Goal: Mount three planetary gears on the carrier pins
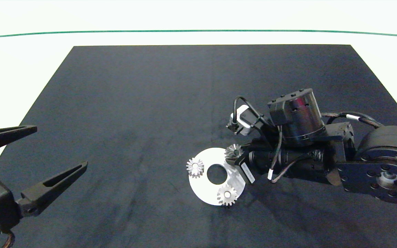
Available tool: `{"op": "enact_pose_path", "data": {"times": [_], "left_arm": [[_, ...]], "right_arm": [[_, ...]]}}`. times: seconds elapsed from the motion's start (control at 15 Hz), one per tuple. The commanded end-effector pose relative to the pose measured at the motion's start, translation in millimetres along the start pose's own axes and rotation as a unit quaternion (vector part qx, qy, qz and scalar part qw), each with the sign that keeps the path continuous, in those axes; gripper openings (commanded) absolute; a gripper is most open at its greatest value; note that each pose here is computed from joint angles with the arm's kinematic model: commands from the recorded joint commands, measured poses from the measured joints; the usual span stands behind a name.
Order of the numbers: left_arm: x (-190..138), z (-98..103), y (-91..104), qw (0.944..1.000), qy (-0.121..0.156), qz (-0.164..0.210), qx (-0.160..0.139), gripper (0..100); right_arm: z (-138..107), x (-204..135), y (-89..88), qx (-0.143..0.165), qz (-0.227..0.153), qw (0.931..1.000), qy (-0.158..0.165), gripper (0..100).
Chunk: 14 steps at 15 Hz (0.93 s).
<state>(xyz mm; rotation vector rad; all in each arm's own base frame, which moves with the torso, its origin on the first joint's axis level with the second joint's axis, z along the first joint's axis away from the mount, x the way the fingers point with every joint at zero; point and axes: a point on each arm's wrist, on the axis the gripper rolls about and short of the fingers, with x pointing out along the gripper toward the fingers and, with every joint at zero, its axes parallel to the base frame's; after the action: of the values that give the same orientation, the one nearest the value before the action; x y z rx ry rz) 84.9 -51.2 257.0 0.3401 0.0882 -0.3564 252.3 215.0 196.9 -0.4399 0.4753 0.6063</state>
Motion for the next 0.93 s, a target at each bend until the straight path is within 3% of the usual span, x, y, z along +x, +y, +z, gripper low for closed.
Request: {"op": "enact_pose_path", "data": {"times": [0.07, 0.6, 0.93], "left_arm": [[-0.2, 0.0, 0.1, 1.0, 0.0, 0.0, 0.001, 100], [-0.3, 0.6, 0.3, 1.0, -0.001, 0.002, 0.0, 100], [-0.4, 1.0, 0.4, 1.0, -0.002, 0.002, 0.0, 100]], "right_arm": [[6.3, -3.3, -1.1, 0.007, -0.002, 0.9999, -0.013, 0], [27.5, -19.9, -5.4, 0.002, 0.007, 0.9999, 0.01, 0], [25.1, -17.3, -4.5, 0.0, 0.009, 0.9996, 0.026, 0]]}}
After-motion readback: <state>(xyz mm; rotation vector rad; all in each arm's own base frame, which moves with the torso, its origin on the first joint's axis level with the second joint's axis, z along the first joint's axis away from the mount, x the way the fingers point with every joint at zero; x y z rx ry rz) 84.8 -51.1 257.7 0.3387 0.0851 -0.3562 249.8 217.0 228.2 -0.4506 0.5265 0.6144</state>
